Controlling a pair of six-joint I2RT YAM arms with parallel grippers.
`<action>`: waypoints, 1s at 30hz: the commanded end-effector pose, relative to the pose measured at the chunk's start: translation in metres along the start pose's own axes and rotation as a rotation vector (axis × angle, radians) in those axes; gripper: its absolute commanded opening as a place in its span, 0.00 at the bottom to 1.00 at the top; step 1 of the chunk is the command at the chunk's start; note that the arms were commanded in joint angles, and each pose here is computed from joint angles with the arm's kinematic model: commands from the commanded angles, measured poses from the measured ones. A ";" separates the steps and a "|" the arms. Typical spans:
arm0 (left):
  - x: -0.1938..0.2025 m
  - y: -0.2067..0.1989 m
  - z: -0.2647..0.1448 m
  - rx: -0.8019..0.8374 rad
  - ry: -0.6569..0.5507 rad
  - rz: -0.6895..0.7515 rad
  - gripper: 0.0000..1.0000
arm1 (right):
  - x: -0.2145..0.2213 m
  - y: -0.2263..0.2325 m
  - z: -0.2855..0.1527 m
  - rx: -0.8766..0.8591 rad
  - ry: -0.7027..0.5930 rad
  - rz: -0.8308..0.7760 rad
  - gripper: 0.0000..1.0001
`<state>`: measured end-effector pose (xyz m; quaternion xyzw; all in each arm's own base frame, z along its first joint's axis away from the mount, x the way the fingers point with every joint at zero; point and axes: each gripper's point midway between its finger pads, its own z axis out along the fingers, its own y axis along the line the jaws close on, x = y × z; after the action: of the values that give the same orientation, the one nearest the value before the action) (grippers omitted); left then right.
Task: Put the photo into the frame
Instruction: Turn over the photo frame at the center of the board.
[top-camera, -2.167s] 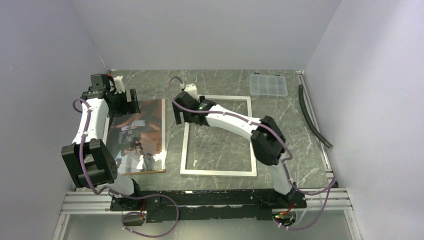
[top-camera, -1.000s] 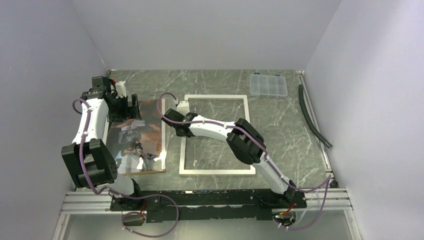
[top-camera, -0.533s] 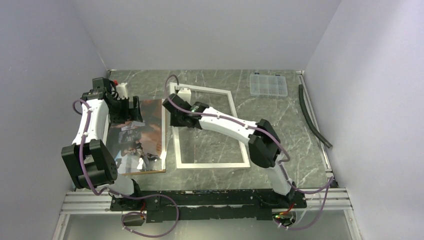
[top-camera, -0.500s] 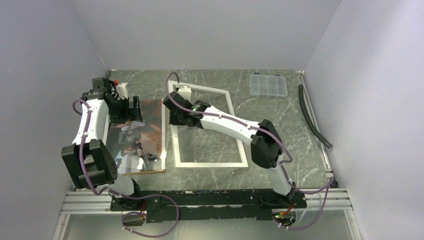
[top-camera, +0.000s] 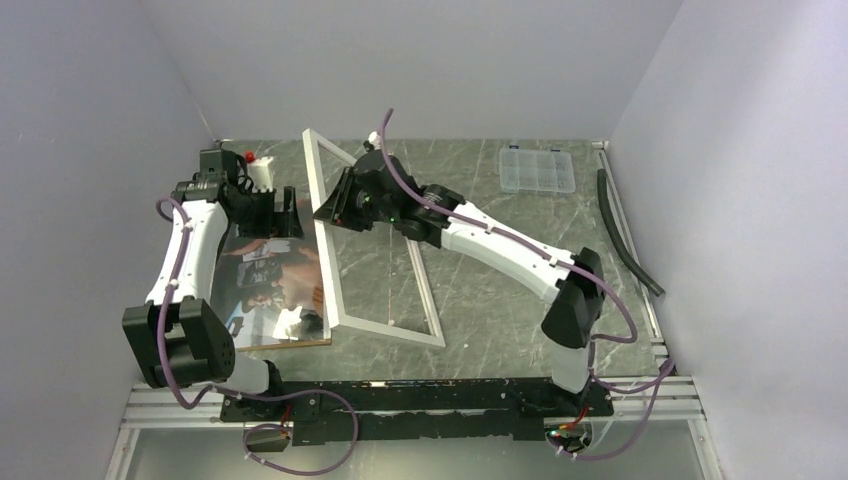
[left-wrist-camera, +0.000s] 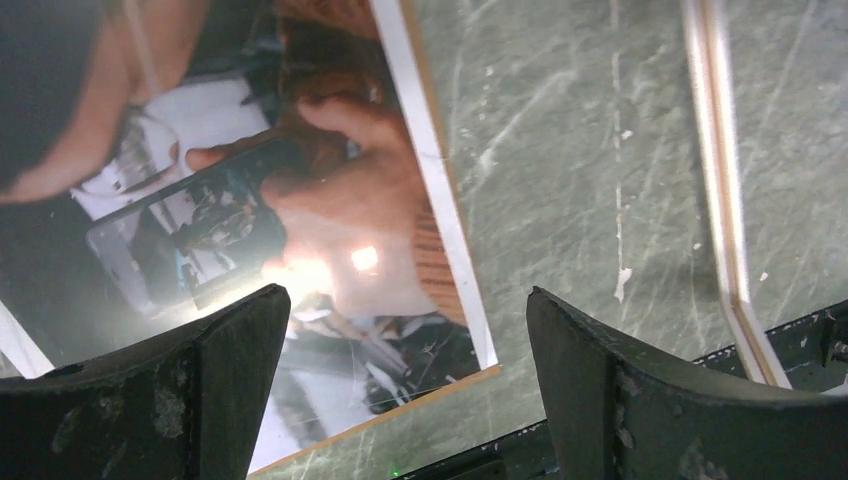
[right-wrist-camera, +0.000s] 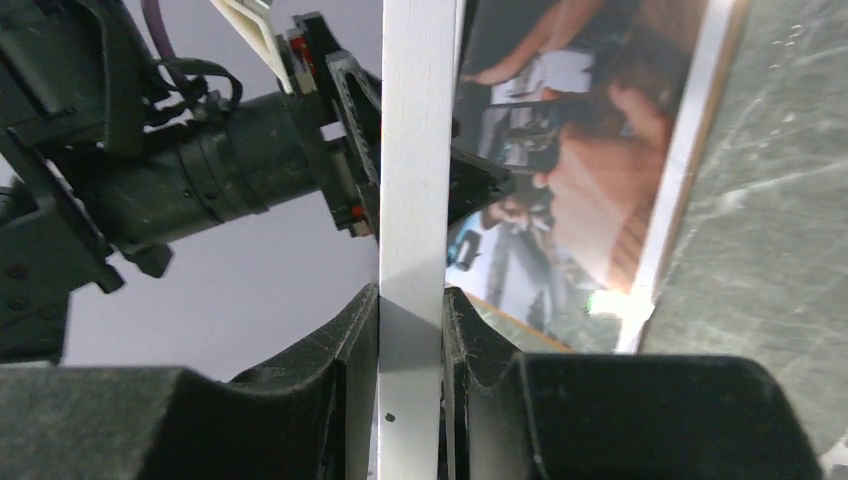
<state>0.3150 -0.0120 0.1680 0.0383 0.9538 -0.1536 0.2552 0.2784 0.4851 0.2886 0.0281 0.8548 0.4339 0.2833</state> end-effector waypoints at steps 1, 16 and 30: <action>-0.025 -0.034 -0.029 0.046 -0.110 0.069 0.93 | -0.038 0.068 -0.045 -0.327 -0.027 0.125 0.00; -0.066 -0.090 -0.052 0.066 -0.238 0.174 0.92 | -0.070 0.050 -0.077 -0.510 -0.011 0.327 0.05; -0.123 -0.146 -0.004 -0.002 -0.282 0.275 0.89 | -0.092 -0.018 -0.115 -0.401 -0.029 0.334 0.61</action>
<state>0.3690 -0.1358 0.2684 0.1510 0.9004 -0.1545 0.3776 0.3105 0.3873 0.3417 0.1418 0.7447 0.6191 0.2052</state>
